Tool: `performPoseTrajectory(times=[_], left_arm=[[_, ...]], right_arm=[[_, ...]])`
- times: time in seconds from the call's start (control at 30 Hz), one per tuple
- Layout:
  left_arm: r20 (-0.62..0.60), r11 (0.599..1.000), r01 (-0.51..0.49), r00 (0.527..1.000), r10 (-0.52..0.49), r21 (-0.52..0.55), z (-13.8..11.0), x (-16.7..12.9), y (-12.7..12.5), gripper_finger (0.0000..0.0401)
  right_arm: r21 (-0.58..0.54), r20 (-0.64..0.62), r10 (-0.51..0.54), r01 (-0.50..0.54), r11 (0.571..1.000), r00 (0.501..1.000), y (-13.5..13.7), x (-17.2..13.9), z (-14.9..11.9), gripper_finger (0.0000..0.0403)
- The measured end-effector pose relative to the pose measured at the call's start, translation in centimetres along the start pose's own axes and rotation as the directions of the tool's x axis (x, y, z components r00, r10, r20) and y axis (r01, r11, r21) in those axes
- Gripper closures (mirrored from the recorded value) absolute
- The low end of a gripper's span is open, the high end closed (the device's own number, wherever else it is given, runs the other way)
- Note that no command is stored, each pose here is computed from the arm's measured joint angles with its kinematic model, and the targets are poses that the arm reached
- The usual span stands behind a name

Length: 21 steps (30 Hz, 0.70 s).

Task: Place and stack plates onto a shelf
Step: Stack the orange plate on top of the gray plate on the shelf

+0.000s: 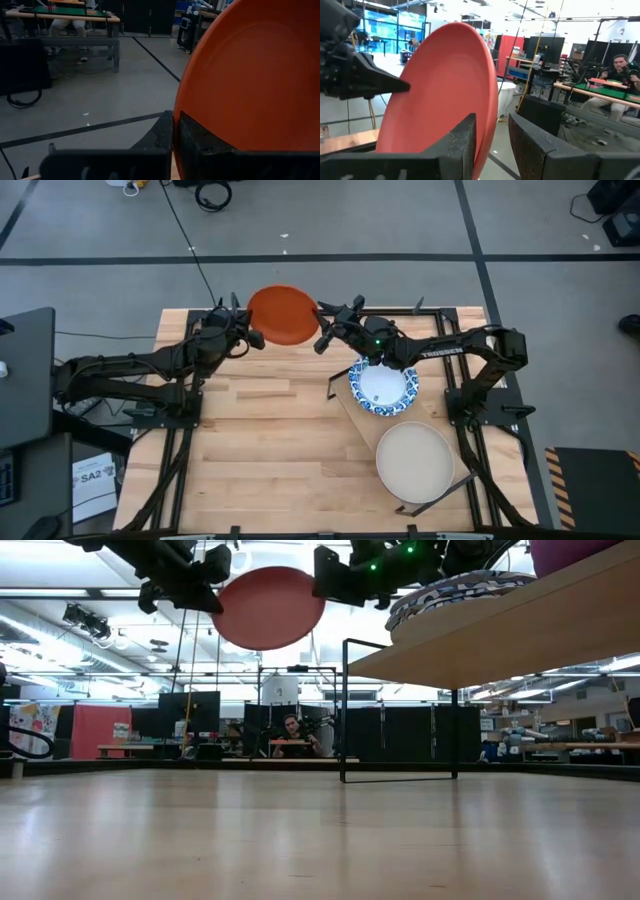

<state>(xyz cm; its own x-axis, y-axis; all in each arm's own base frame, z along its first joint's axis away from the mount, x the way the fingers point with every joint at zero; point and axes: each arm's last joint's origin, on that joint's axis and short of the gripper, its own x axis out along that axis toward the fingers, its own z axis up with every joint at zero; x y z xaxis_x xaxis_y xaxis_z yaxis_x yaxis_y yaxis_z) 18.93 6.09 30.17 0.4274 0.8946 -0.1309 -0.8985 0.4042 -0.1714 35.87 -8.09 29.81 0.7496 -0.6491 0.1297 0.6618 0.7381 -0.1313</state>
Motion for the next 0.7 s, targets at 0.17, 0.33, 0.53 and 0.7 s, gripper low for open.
performPoseTrajectory(times=[0.17,0.33,0.53,0.7], left_arm=[[0.000,1.000,0.002,1.000,-0.002,-0.001,0.01,0.00,-0.01,0.0385],[-0.001,1.000,0.007,1.000,-0.007,-0.002,0.01,-0.01,-0.03,0.0385],[-0.002,1.000,0.013,1.000,-0.013,-0.003,0.00,-0.03,-0.08,0.0385],[-0.003,1.000,0.015,1.000,-0.015,-0.002,-0.01,-0.03,-0.08,0.0385]], right_arm=[[0.010,0.006,-0.007,0.007,1.000,1.000,-0.17,0.11,0.00,0.0292],[0.010,0.005,-0.006,0.006,1.000,1.000,-0.16,0.11,-0.01,0.0325],[0.017,0.003,-0.024,0.024,1.000,1.000,-0.28,0.14,-0.02,0.0378],[0.015,0.001,-0.031,0.031,0.999,1.000,-0.30,0.14,-0.03,0.0386]])
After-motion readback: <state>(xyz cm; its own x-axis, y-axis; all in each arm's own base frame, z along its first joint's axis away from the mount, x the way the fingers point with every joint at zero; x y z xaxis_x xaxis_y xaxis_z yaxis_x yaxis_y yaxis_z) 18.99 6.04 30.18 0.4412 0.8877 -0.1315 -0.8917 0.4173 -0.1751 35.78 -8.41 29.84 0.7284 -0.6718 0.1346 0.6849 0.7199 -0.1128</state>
